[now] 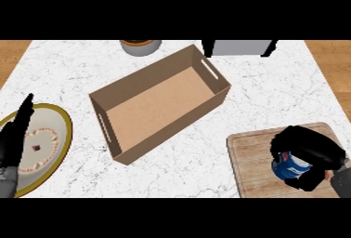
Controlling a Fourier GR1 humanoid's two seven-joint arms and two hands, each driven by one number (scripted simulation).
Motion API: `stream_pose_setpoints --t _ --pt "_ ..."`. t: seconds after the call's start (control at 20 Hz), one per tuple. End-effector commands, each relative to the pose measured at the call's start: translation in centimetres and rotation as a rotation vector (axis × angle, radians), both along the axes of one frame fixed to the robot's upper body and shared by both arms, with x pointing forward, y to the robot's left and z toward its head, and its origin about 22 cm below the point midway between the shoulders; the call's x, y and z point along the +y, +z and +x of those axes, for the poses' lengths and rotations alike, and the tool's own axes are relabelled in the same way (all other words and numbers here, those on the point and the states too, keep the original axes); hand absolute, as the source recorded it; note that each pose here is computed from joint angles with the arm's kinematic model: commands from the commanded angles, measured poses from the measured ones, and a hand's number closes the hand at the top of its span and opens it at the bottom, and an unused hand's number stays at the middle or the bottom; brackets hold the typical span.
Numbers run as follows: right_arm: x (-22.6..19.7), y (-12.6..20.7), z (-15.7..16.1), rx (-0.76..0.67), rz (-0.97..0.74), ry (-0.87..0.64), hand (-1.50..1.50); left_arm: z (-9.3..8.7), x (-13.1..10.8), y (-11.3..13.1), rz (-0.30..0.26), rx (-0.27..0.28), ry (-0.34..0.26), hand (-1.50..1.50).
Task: Pick the can from the cutting board and place it in the cardboard box
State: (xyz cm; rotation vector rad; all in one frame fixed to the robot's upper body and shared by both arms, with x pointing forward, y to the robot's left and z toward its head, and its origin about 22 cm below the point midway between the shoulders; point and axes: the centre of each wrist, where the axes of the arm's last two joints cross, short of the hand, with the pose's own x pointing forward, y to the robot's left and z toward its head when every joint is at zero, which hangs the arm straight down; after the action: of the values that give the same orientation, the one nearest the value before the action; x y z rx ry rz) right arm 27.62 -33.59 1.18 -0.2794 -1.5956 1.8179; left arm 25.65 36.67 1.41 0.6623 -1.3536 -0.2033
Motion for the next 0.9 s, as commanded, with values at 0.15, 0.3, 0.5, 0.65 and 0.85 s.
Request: stream_pose_setpoints --t 0.15,0.3,0.5,0.65,0.85 --pt "-0.2 -3.6 -2.0 -0.013 0.041 -0.761 1.50 -1.0 1.2 -0.2 0.011 0.016 0.057 0.00" --pt "1.7 -1.7 -1.3 -0.174 0.050 -0.926 1.50 -1.6 0.1 -1.5 -0.014 0.017 0.038 0.00" --pt "7.2 2.7 -1.6 -0.325 0.126 -0.973 1.50 -0.8 1.7 0.4 0.011 0.013 0.047 0.00" --pt "9.7 7.3 -2.4 -0.494 0.192 -0.918 1.50 -1.1 1.0 -0.2 0.005 -0.001 0.025 0.00" --pt "14.1 11.4 -4.9 -0.525 0.252 -0.859 1.50 -1.1 -0.2 -0.5 -0.001 0.006 -0.008 0.00"
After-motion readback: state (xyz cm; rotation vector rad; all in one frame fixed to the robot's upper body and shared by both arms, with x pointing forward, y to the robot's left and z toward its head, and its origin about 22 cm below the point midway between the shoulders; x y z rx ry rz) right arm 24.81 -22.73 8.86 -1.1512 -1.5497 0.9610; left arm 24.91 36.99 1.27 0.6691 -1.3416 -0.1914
